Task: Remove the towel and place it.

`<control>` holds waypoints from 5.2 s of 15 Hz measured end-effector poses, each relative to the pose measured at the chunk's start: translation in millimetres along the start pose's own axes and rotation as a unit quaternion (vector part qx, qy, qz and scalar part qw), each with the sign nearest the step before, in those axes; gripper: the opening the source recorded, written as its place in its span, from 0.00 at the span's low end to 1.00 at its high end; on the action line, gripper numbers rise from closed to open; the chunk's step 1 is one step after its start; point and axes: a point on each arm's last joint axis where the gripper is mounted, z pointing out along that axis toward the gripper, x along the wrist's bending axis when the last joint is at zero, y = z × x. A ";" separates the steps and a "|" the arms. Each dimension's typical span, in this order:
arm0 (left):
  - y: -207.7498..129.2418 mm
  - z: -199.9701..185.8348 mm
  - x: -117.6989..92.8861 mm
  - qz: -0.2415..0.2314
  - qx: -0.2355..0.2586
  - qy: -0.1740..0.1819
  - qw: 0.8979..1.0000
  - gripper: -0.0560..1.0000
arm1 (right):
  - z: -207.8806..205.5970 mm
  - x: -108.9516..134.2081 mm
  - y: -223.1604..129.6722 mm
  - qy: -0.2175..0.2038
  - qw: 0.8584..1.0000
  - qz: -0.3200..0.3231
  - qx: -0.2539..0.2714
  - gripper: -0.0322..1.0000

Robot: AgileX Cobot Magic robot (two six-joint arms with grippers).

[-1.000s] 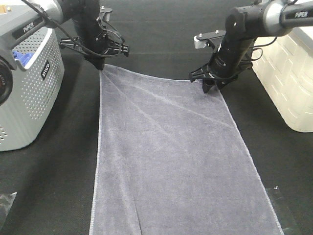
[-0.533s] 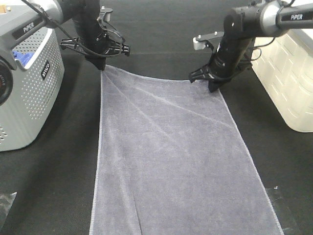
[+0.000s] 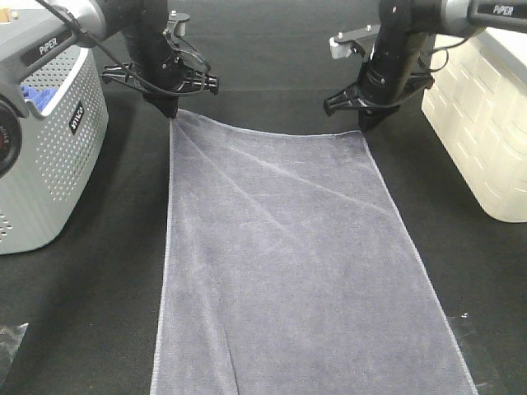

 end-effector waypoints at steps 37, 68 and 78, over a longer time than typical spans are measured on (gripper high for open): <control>1.6 0.0 -1.0 0.000 -0.009 -0.006 1.000 0.05 | 42.4 -22.2 -8.6 0.039 0.997 0.060 -0.005 0.05; 56.0 20.3 12.5 0.038 -0.365 -0.055 0.929 0.05 | -31.0 -43.1 63.9 -0.057 0.938 -0.030 -0.341 0.03; 46.1 68.3 25.9 0.034 -0.415 -0.074 0.906 0.05 | 23.0 -36.3 57.3 -0.050 0.917 -0.043 -0.392 0.03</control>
